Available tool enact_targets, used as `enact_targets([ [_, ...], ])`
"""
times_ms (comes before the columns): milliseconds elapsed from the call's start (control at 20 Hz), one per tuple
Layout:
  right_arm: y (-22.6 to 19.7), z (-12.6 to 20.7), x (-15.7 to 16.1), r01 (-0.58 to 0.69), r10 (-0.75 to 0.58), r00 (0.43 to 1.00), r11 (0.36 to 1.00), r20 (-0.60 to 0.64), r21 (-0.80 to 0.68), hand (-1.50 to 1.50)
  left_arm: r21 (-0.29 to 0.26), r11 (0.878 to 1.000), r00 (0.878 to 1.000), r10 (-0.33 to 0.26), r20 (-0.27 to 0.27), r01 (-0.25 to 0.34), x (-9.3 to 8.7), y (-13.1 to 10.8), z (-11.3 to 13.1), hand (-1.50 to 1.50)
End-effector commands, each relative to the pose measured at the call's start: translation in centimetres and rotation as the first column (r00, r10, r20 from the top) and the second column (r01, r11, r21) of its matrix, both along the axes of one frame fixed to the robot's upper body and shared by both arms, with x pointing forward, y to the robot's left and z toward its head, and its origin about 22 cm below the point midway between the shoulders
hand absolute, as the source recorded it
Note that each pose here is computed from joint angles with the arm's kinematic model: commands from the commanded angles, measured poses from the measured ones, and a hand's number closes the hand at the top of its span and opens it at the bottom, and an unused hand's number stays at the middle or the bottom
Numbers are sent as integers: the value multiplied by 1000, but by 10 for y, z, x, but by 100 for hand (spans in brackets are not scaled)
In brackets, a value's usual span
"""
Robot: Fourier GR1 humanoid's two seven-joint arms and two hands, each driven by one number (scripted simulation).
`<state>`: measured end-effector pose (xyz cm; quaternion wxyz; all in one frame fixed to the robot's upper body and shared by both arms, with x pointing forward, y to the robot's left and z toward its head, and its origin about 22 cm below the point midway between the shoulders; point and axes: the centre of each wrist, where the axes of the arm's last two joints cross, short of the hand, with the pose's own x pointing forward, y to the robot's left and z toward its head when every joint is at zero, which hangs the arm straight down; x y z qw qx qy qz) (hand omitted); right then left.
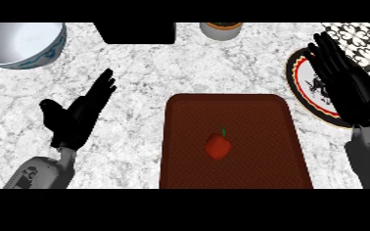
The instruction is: Pick the bell pepper from the tray and place it in the plate
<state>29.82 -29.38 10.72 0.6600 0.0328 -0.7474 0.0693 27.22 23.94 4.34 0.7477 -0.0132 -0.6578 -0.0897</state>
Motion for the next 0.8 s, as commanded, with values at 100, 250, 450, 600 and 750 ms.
enact_targets([
  [100, 61, -4, -22, 122, -124, 992, 990, 24, 69, 150, 80, 983, 985, 167, -34, -164, -3, 33, -18, 0],
  [250, 106, -23, -36, 207, -210, 978, 971, 8, 119, 150, 152, 945, 951, 302, -67, -289, -21, 30, -45, 0],
  [450, -13, -24, -31, 272, -237, 959, 595, 159, -756, 150, 130, 960, 959, 263, -104, -249, -18, 30, -39, 0],
  [600, 62, -81, -61, 518, -490, 853, 752, 178, -408, 150, 118, 948, 942, 310, -132, -295, -31, 28, -59, 0],
  [750, 105, -85, -80, 559, -547, 826, 826, 136, -74, -150, 114, 945, 940, 318, -122, -305, -25, 31, -52, 0],
])
